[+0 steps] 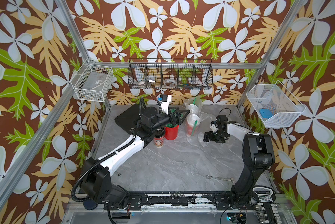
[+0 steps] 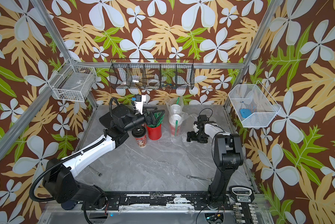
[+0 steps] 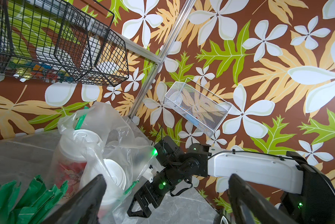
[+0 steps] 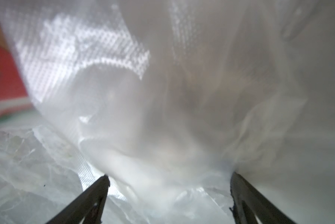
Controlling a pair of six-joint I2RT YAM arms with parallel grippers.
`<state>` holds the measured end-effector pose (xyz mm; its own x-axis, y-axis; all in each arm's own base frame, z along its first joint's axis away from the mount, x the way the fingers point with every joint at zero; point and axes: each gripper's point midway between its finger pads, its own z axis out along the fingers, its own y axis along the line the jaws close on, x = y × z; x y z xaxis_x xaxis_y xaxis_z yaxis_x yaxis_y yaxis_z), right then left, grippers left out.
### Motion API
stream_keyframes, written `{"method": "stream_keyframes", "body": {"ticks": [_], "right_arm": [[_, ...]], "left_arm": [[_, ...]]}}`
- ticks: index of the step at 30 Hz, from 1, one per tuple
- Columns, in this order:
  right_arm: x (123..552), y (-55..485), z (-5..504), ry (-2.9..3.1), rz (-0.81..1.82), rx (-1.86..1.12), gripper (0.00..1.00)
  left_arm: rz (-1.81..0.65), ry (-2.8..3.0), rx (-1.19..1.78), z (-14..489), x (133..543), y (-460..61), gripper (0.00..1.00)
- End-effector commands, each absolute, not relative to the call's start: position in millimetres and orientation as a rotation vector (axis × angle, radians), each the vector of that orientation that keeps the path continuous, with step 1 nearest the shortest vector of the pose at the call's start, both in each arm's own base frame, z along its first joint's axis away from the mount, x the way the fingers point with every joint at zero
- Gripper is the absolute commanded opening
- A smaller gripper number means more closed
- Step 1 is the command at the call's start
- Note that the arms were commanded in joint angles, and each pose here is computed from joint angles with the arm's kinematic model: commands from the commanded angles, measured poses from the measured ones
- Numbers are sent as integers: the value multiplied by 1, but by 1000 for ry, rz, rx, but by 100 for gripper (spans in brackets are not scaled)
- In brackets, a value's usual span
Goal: Pack milk tea into plastic carrier bags
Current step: Adjust the plastic carrier bag at the center of the board.
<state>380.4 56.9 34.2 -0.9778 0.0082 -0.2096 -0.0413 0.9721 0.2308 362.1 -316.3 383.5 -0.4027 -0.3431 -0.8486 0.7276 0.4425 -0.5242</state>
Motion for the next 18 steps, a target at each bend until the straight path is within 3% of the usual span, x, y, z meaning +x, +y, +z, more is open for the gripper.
{"method": "stream_keyframes", "body": {"ticks": [1,12,18], "right_arm": [[367,68,39,2917,433,-46,97],[315,96,50,2952,482,-138,93],[307,93,48,2952,448,-134,91]], "left_arm": [[-1229,1551,355,391,361,-316,99],[-1251,1546,345,384,357,-315,99],[-1261,1544,350,384,355,-315,99]]}}
